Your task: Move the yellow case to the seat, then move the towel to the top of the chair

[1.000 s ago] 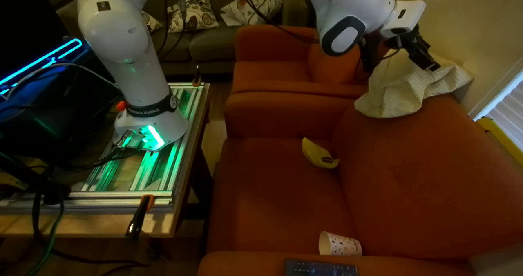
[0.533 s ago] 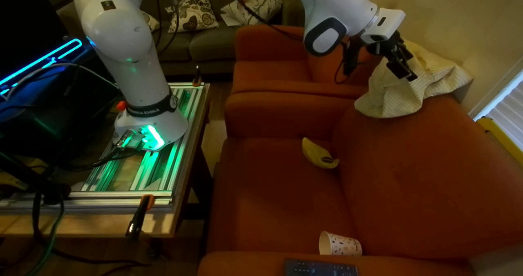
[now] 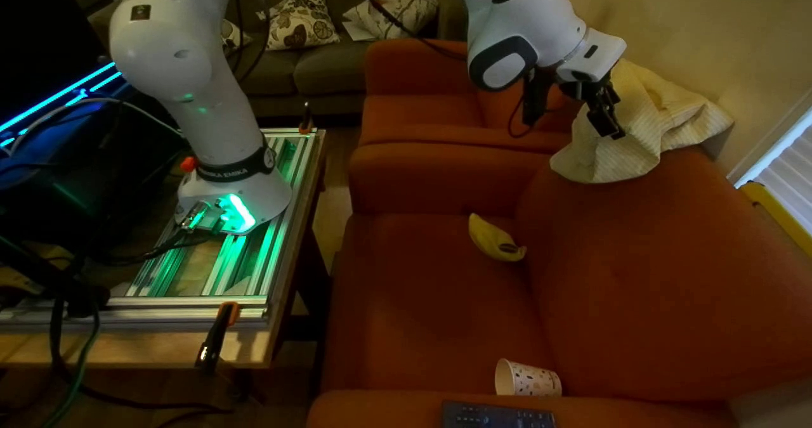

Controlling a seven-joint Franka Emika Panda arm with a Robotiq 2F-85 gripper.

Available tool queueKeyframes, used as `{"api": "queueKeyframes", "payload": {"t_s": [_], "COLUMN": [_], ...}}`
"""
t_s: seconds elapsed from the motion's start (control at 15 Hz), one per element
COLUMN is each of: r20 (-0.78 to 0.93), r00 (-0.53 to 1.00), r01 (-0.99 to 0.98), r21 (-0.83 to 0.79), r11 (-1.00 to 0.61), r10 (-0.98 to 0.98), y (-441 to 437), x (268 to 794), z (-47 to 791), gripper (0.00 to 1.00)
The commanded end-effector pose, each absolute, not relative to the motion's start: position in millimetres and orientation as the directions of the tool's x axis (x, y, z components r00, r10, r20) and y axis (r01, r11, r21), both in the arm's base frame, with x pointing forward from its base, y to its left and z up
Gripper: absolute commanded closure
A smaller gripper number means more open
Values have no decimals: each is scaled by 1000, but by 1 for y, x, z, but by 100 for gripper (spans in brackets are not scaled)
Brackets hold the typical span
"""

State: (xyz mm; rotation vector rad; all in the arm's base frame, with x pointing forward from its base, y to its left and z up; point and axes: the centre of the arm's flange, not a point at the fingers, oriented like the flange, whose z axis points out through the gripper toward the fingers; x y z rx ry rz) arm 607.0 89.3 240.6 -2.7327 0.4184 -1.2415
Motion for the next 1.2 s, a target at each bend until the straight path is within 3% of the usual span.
{"api": "queueKeyframes", "payload": {"t_s": [0.0,0.4,0.47,0.53,1.13], "r20": [652,612,613,612,651], "r00": [693,733,735,738,708], "r01": [-216,-209,-200,-194,-118], "r21": [-220,-213,-213,-213,-271], "r11": [-951,-954,-956,-958,-955], "r10": [-308,-297,-290,-285,-272], "y": [65,50,52,54,71], "x": [613,630,633,635,641], "z": [234,221,220,220,226], "gripper": [0,0,25,26,90]}}
